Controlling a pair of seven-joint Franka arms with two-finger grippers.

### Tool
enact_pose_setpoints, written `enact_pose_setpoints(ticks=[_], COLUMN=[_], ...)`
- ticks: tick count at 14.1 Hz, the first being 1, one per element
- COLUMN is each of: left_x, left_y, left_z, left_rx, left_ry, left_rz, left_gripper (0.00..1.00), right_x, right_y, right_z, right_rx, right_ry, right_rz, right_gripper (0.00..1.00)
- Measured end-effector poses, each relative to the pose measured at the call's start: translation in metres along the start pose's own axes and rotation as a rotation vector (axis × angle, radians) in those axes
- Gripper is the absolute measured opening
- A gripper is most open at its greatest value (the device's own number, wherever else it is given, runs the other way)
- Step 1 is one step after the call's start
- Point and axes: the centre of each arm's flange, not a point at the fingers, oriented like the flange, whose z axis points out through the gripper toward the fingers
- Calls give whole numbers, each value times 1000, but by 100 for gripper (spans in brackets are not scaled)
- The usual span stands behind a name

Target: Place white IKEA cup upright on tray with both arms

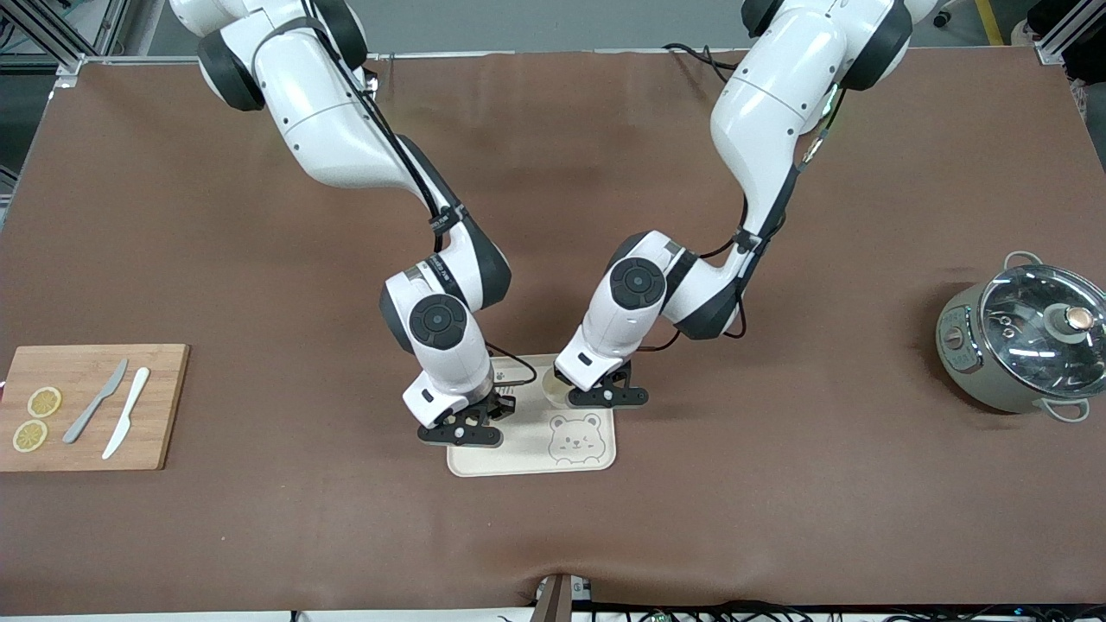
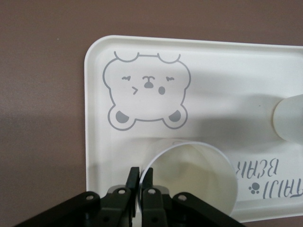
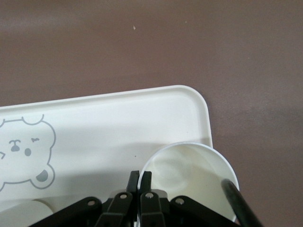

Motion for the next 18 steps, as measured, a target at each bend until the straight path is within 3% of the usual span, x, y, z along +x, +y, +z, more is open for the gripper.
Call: enact_pose_setpoints(ticks=[2,5,8,9,10,13,15,18], left_x=[2,7,21,25,29,42,52,64], left_y=[-2,-4,-17,-21,-23,-38,-51,-74], left_z=[0,-3,-11,-15,-18,-28,-34,-50], left_rx=[3,-10,-95,-109,-117,-112,-102,-23], left_ry=[2,2,-54,-59,-59,-62,-62,-64], left_rz=[-2,-34,-197,-222,-236,-262,-242,-68], left_gripper=[25,55,84,93,100,100,100,100], right_x=[1,2,6,9,11,17,28,54], right_y=[0,0,1,1,3,9,24,62], right_z=[0,-1,-7,-10,-14,-26,-39,-72], right_rx=[0,0,3,3,0,-15,-25,-31], right_ry=[2,5,16,20,19,6,-2,-26], right_rz=[1,3,8,10,13,27,54,123], right_gripper=[7,37,67,75,75,83,99,100])
